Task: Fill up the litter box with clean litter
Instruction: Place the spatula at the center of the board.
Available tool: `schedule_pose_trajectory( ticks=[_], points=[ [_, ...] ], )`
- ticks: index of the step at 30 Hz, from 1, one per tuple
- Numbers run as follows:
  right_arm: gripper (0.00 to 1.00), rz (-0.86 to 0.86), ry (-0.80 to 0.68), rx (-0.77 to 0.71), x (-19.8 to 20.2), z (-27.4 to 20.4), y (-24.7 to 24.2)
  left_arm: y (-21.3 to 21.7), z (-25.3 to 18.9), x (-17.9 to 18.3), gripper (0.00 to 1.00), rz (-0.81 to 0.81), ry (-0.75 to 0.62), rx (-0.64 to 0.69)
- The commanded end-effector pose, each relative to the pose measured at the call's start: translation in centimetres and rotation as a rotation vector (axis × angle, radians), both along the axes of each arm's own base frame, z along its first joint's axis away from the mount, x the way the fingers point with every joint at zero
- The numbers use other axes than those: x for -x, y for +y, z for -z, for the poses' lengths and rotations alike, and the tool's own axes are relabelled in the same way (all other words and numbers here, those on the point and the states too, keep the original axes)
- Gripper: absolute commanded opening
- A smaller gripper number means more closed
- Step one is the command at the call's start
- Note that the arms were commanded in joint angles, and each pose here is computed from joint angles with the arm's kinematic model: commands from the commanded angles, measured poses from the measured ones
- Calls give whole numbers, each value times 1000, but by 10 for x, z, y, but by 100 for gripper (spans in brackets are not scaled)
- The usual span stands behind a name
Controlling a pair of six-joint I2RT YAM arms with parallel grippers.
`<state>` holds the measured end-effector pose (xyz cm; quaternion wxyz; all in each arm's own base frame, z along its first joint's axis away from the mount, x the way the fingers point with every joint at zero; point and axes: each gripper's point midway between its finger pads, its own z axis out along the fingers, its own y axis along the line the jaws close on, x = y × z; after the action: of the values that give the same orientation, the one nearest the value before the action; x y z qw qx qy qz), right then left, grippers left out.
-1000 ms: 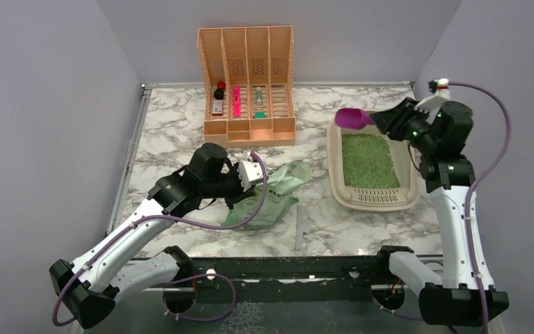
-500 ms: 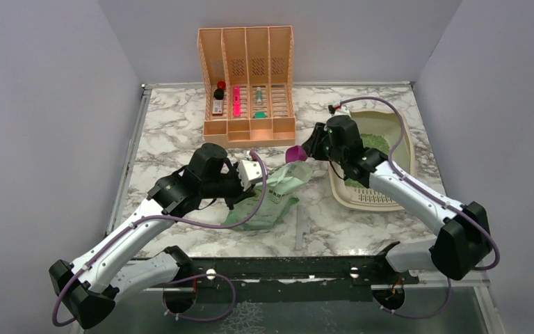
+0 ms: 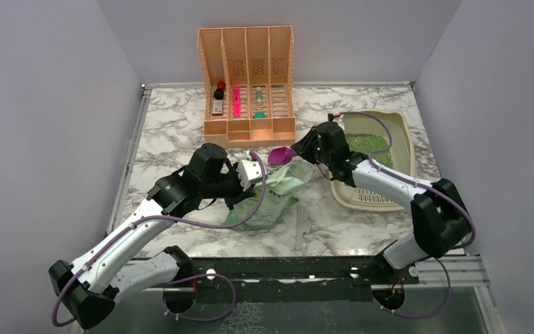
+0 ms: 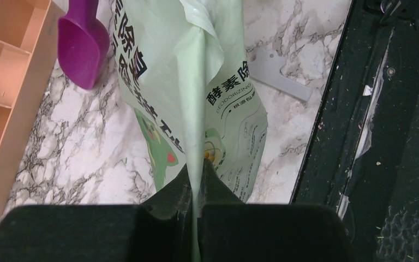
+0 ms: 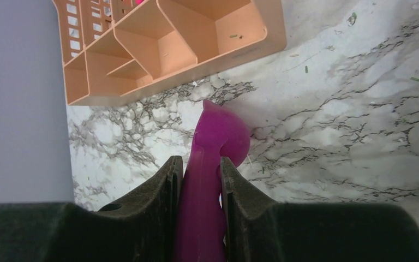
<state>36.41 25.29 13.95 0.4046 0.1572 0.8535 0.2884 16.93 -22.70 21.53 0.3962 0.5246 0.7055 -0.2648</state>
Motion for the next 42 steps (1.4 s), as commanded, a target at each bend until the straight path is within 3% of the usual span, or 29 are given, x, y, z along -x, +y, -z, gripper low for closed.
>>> schedule_pose_trajectory(
  ticks=[1, 3, 5, 10, 15, 29, 35, 38, 42],
  points=[
    [13, -10, 150, 25, 7, 32, 8, -12, -37, 0, 0, 36, -73, 100],
    [14, -51, 209, 67, 9, 37, 13, -11, -37, -1, 0, 33, -75, 100],
    [24, -73, 260, 117, 16, 46, 9, -11, -37, 0, 0, 31, -76, 100],
    [42, -108, 218, 126, 24, 44, 4, -10, -37, -1, 0, 26, -76, 101],
    [54, -107, 205, 204, 25, 33, -9, -11, -33, -1, 0, 27, -66, 95],
    [76, -99, 19, 330, 29, -48, -45, -15, -30, -2, 0, 32, -46, 94],
    [84, -157, -184, 325, 38, -106, -56, -17, -33, -3, 0, 25, -49, 120],
    [84, -359, -414, 308, 58, -139, -40, -19, -34, -3, 0, 21, -47, 136],
    [89, -674, -782, 293, 108, -149, -18, -21, -34, -1, 0, 21, -28, 153]
  ],
)
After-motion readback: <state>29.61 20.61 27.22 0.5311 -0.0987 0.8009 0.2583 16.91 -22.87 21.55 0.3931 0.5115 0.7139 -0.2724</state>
